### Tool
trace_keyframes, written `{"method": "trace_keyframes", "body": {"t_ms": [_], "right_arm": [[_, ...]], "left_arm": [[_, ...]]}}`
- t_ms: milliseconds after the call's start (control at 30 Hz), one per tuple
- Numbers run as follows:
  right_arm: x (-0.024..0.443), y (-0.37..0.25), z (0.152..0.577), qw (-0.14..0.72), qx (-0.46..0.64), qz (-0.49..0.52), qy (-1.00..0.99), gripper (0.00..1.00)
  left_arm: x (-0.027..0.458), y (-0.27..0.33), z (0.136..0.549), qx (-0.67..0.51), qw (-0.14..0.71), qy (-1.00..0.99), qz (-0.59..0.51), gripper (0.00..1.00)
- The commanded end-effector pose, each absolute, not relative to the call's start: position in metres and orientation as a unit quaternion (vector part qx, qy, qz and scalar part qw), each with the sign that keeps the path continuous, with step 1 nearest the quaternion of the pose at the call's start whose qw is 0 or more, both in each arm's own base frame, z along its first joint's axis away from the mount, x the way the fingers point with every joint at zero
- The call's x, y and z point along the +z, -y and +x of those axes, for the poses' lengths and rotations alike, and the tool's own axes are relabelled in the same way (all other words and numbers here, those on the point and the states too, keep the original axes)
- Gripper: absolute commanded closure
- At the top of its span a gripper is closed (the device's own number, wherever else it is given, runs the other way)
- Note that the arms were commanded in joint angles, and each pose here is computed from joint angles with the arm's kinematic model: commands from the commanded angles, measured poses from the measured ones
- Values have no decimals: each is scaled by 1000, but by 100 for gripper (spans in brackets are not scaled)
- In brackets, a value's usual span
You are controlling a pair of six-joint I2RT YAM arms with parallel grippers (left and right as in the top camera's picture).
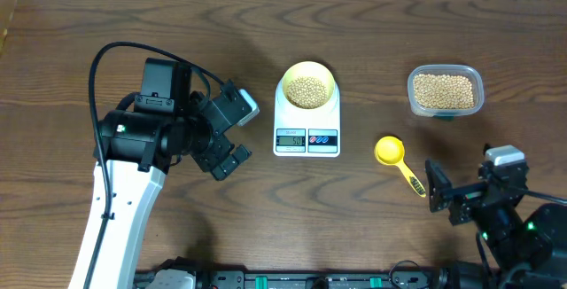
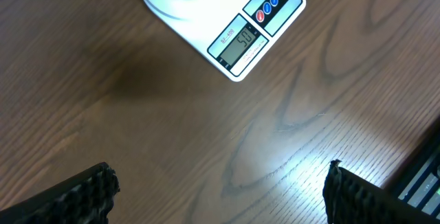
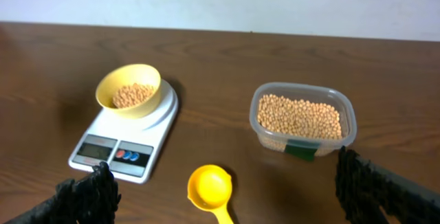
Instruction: Scoop item into bowl and weigh 50g on scale
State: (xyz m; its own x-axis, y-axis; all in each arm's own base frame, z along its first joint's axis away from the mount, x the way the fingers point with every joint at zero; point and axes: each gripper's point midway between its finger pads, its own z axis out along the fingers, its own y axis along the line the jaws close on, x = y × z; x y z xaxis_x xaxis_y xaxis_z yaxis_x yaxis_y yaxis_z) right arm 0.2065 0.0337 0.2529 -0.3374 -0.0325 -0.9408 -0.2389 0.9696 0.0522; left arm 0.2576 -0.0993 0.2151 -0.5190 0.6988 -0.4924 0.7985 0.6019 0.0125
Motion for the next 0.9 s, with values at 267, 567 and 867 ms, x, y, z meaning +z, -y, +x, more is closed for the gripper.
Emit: {"method": "trace_keyframes", "body": {"t_ms": [267,567,867], "right_arm": [[210,-34,232,582,89,-103,-801,1],[195,-44,244,612,111,-131,-772,1],[174,-44,252,634,113,-126,-755,1]], "left_arm": [[214,101,255,-115,229,-861,439,2],[214,101,255,-114,229,-861,439,2],[214,101,255,-115,229,-861,439,2]]}}
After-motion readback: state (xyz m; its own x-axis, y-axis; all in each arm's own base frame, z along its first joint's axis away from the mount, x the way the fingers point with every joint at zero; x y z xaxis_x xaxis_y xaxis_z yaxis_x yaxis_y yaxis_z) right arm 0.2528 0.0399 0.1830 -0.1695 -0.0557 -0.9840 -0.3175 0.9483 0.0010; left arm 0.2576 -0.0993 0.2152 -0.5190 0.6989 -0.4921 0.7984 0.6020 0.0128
